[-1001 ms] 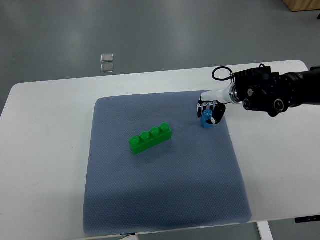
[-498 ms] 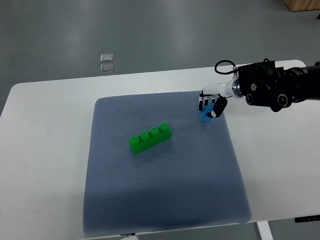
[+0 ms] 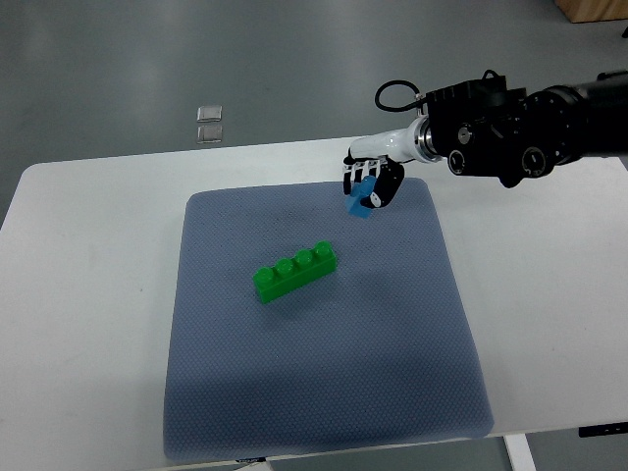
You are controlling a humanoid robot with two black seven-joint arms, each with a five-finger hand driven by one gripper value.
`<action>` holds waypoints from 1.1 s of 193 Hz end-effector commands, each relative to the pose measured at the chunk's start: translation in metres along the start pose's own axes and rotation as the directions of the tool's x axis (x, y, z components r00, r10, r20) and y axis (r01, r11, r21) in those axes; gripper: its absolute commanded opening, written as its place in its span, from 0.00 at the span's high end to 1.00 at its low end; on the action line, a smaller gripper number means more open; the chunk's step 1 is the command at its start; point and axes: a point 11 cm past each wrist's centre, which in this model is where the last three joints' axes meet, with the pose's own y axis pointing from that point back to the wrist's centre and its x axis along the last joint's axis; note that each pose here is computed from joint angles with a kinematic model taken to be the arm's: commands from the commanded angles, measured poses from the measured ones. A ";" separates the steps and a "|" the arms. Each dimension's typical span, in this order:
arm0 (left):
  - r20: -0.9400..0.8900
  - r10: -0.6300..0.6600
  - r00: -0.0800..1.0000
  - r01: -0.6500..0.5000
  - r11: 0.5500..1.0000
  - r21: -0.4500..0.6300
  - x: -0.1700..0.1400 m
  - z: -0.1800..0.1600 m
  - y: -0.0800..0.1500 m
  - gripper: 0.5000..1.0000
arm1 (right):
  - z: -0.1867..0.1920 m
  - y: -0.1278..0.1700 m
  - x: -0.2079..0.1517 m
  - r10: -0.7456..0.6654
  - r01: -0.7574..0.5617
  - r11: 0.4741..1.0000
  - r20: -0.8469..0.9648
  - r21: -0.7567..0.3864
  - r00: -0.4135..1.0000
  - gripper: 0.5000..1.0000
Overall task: Stack blue block on green block with right hand
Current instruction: 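Lift the blue block and carry it above the green block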
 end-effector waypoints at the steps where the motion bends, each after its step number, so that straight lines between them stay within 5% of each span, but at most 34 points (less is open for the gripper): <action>1: 0.000 0.000 1.000 0.000 1.000 0.001 0.000 -0.001 0.000 0.00 | -0.031 0.003 0.008 -0.003 0.005 0.999 -0.041 0.034 0.999 0.79; 20: -0.001 0.000 1.000 0.000 1.000 -0.001 0.000 0.000 0.000 0.00 | -0.068 0.000 0.007 -0.018 0.027 0.997 -0.122 0.067 0.992 0.79; 107: -0.001 0.000 1.000 0.000 1.000 -0.001 0.000 0.000 0.000 0.00 | -0.053 0.010 0.018 -0.012 0.011 1.000 -0.151 -0.004 0.988 0.79; 212: 0.000 0.000 1.000 0.000 1.000 -0.001 0.000 0.000 0.000 0.00 | -0.063 0.009 0.011 0.013 -0.008 0.999 -0.088 0.051 0.996 0.79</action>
